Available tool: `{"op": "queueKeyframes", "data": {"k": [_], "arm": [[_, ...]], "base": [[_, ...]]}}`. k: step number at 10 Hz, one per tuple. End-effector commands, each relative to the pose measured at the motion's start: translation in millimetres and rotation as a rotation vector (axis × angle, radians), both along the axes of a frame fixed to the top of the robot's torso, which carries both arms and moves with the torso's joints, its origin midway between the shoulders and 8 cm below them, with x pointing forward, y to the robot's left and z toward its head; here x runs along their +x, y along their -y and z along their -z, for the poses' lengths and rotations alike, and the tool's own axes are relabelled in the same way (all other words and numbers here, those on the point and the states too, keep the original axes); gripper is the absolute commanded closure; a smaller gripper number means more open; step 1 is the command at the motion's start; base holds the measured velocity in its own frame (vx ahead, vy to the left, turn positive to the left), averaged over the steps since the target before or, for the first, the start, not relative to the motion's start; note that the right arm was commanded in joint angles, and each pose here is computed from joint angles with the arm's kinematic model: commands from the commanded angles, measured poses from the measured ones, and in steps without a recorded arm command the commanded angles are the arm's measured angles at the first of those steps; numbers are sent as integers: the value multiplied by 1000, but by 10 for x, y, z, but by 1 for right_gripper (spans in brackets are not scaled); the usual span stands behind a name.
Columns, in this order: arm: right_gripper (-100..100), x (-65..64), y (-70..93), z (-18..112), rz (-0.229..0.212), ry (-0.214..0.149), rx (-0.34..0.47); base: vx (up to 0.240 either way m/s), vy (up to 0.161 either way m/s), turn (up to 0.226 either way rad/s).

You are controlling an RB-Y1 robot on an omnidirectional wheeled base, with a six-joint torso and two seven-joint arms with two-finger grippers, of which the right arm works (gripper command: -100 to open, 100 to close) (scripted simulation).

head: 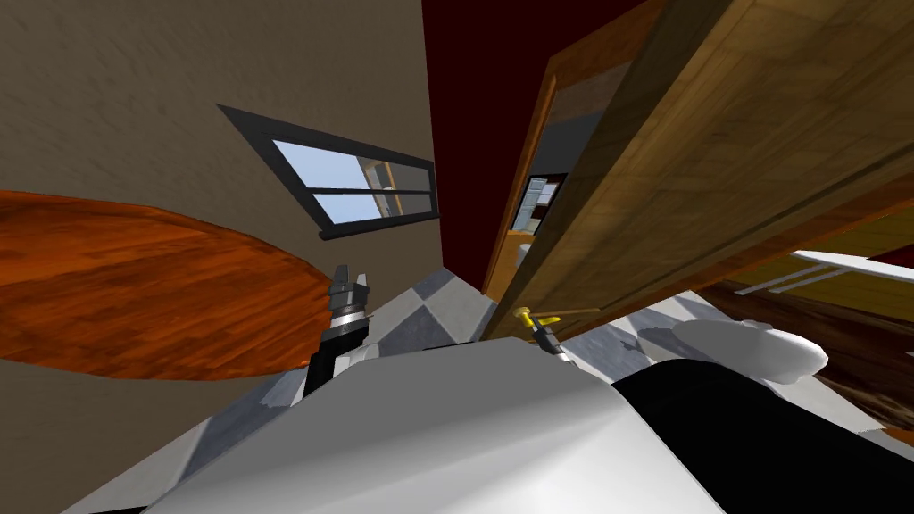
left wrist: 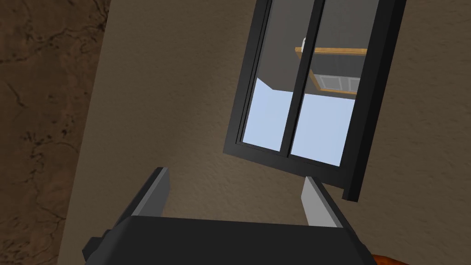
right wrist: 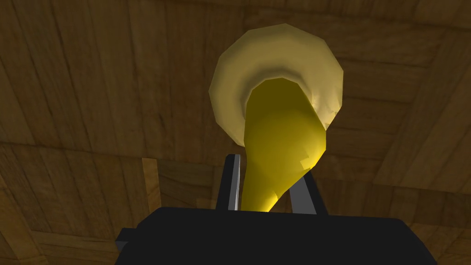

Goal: Pull the door open

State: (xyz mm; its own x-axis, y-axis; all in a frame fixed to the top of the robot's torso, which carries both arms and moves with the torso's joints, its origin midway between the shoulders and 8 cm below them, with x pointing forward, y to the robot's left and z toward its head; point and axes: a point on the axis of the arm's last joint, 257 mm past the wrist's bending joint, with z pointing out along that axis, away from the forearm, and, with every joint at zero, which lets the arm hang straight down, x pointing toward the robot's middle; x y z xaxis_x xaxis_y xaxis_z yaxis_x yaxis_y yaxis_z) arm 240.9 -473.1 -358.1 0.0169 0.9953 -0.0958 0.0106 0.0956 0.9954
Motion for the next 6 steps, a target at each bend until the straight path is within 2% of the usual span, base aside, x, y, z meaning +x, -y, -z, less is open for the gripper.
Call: {"op": "queueKeyframes", "data": {"k": [1,6], "arm": [[100,0,5,-4,-6,1,-1],[100,-1,21,-16,-23,5,-3]], "base": [[-147,-30,159],[-198,-48,140]]}}
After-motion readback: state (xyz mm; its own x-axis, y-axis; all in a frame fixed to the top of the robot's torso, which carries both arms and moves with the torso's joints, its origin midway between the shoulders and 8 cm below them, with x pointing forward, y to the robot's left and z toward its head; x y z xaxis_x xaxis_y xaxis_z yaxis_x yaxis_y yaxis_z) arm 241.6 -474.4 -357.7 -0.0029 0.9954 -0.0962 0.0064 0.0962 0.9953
